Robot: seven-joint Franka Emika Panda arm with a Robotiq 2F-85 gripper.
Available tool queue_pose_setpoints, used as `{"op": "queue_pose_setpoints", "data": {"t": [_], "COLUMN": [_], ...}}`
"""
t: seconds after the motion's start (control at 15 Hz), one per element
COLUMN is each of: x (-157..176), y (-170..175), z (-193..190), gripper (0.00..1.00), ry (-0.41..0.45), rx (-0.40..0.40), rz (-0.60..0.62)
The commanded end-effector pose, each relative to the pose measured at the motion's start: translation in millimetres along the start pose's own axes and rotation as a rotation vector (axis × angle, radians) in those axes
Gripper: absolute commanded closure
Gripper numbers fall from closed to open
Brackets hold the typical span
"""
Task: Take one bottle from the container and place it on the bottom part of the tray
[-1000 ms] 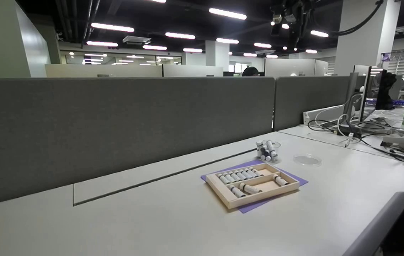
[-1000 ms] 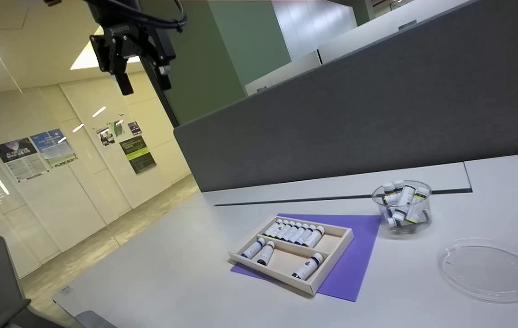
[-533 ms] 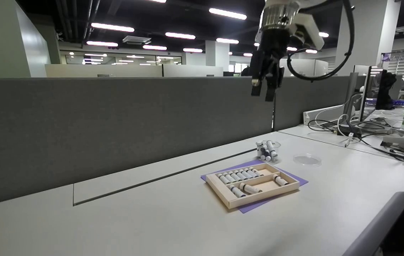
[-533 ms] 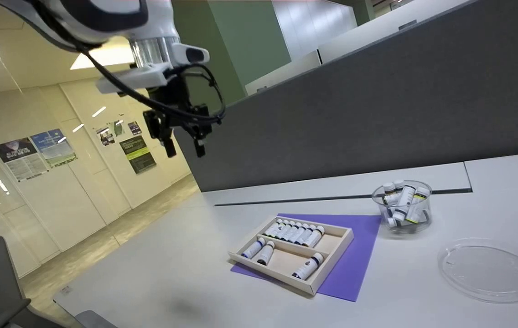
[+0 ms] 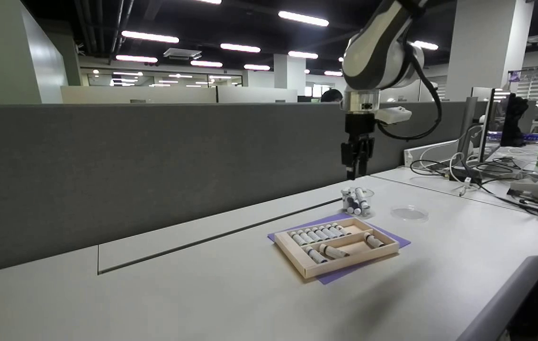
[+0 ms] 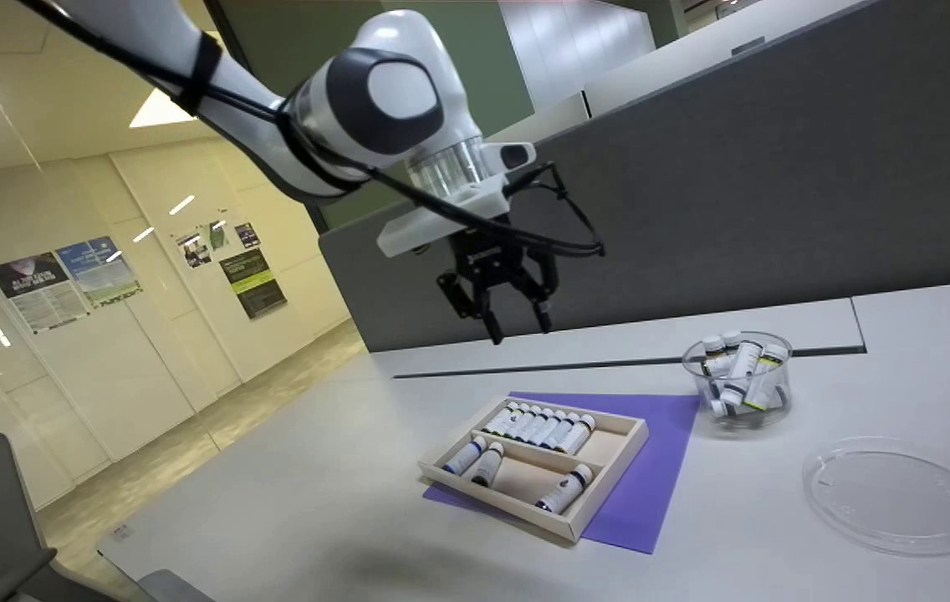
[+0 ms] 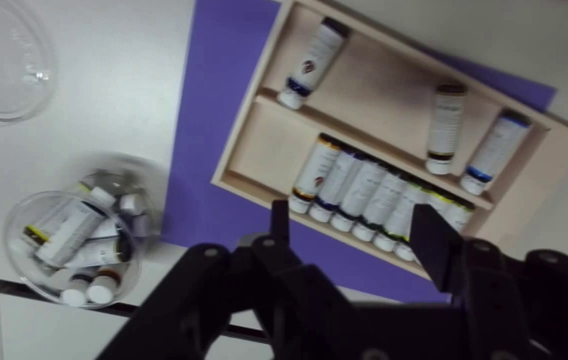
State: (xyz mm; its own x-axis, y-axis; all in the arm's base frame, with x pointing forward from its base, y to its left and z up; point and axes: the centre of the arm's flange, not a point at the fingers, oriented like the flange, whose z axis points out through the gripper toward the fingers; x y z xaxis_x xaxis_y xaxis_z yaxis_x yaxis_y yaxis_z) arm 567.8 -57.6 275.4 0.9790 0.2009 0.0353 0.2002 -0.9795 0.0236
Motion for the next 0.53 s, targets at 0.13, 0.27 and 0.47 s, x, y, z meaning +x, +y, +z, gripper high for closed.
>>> {"op": "queue_pose_setpoints", "data": {"t": [0.13,0.27,0.47], "x": [75,92,108], "y": [111,142,175], "z": [23,33,52], "gripper": [0.0,0.0,0.0], "ry": [0.025,0.034,0.002], "rx": [-0.149,-0.174,-0.153], "rz": [0.081,0.12,0.191]}}
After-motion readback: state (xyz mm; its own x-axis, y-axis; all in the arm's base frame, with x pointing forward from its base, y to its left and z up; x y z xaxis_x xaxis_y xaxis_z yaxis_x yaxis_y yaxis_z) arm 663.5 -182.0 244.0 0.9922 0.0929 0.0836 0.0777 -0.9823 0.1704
